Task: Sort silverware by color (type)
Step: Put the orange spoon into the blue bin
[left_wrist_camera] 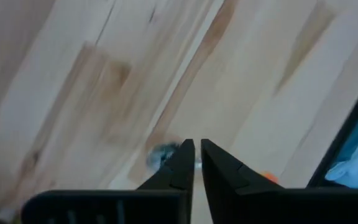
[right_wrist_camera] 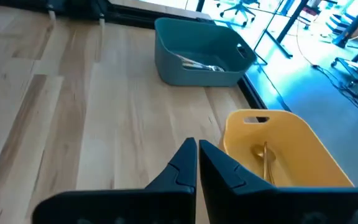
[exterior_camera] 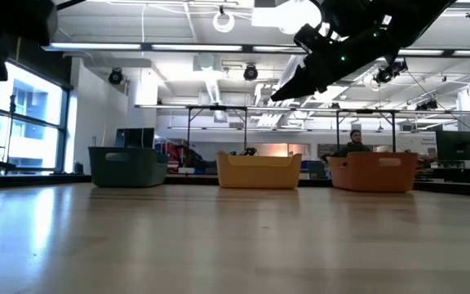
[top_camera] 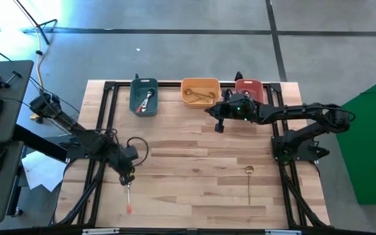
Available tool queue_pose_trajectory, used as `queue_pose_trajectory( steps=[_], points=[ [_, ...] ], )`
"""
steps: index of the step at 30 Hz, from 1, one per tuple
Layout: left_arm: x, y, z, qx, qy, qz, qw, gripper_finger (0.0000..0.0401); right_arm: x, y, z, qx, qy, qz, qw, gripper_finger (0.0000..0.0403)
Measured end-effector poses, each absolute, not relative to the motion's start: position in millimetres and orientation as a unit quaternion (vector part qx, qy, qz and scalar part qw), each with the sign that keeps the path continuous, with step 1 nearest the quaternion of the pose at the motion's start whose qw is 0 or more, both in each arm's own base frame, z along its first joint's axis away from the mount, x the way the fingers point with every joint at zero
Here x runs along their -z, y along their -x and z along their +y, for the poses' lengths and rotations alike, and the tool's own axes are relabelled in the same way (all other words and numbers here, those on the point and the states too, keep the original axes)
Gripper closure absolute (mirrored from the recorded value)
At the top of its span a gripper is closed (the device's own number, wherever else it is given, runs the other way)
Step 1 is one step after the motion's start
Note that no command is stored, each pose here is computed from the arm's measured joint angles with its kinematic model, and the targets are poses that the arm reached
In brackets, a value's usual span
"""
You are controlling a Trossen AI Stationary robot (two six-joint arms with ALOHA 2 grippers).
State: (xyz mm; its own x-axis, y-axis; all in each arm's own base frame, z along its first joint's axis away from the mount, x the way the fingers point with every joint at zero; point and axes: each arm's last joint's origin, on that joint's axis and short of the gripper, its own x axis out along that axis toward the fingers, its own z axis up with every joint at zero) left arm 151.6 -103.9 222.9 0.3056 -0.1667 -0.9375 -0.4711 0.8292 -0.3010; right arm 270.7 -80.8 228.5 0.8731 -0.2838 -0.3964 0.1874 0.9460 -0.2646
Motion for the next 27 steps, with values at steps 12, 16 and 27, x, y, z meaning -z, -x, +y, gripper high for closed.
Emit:
queue_pose_trajectory(
  steps=[12,16,27],
  points=[
    [-177,-153,-113,-0.115,0.196,0.660,0.716,0.0230,-228,-271,-80,0.117,0.116,0.224,0.961,0.0402],
    [-160,-151,-107,-0.096,0.207,0.673,0.704,0.0200,-228,-271,-80,0.117,0.116,0.224,0.961,0.0403],
    [-138,-145,-99,-0.055,0.223,0.693,0.684,0.0212,-228,-271,-80,0.116,0.113,0.223,0.961,0.0403]
  ],
)
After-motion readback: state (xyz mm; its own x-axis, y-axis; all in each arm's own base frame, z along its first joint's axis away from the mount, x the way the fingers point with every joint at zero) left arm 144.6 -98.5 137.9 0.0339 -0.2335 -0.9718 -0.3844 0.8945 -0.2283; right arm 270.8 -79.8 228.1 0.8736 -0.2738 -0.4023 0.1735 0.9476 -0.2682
